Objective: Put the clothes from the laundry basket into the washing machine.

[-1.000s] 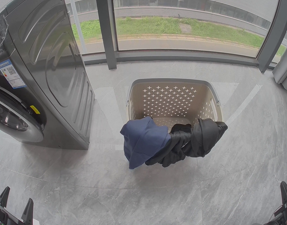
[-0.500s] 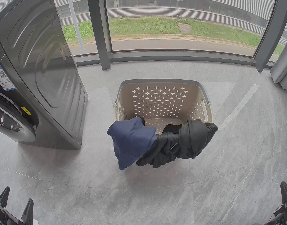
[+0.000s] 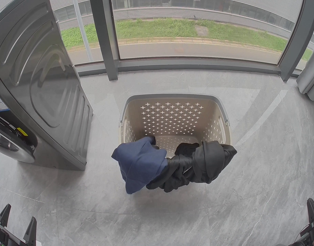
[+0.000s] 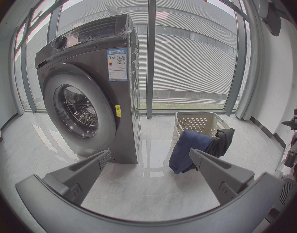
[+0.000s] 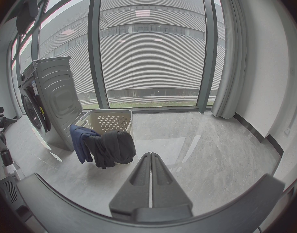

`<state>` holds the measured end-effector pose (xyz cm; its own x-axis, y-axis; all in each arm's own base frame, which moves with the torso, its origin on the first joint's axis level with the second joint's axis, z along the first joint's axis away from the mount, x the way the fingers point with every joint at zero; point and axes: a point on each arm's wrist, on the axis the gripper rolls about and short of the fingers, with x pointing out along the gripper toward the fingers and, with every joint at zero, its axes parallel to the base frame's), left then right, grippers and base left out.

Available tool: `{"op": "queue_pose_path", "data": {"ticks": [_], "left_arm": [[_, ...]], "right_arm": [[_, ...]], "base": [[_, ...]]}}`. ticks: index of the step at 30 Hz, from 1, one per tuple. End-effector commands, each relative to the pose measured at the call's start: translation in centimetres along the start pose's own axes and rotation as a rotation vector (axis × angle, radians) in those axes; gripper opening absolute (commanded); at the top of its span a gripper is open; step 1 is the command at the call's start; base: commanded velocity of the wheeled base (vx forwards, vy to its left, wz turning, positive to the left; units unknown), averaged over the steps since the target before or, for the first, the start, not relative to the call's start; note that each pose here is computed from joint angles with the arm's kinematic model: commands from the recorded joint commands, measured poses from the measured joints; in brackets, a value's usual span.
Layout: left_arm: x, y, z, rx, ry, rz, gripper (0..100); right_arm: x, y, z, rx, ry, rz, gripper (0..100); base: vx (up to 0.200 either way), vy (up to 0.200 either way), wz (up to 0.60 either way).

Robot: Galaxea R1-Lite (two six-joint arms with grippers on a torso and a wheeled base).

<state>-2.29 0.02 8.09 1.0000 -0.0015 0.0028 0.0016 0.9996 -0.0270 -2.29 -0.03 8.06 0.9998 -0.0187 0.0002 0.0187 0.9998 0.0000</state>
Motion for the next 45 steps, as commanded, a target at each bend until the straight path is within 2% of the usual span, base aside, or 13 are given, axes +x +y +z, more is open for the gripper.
{"op": "queue_pose_path", "data": {"ticks": [1,7,13,19,28,37,45], "left_arm": [[0.04,0.01,-0.51,-0.001,0.006,0.0,100],[0.04,0.01,-0.51,-0.001,0.006,0.0,100],[0.04,0.02,-0.51,-0.001,0.006,0.002,100],[0.04,0.02,-0.51,-0.001,0.006,0.002,100],[0.04,0.02,-0.51,0.001,0.006,0.002,100],[0.04,0.02,-0.51,-0.001,0.006,0.002,100],[0.04,0.02,-0.51,-0.001,0.006,0.002,100]], "right_arm": [[0.03,0.0,-0.48,-0.002,0.005,0.0,0],[0.03,0.0,-0.48,-0.002,0.005,0.0,0],[0.03,0.0,-0.48,0.0,0.005,0.0,0],[0.03,0.0,-0.48,-0.002,0.005,0.0,0],[0.03,0.0,-0.48,0.0,0.005,0.0,0],[0.03,0.0,-0.48,0.0,0.005,0.0,0],[0.03,0.0,-0.48,-0.002,0.005,0.0,0]], "base": [[0.2,0.0,0.0],[0.2,0.0,0.0],[0.0,0.0,0.0],[0.0,-0.2,0.0],[0.0,0.0,0.0],[0.2,0.0,0.0],[0.025,0.0,0.0]]}}
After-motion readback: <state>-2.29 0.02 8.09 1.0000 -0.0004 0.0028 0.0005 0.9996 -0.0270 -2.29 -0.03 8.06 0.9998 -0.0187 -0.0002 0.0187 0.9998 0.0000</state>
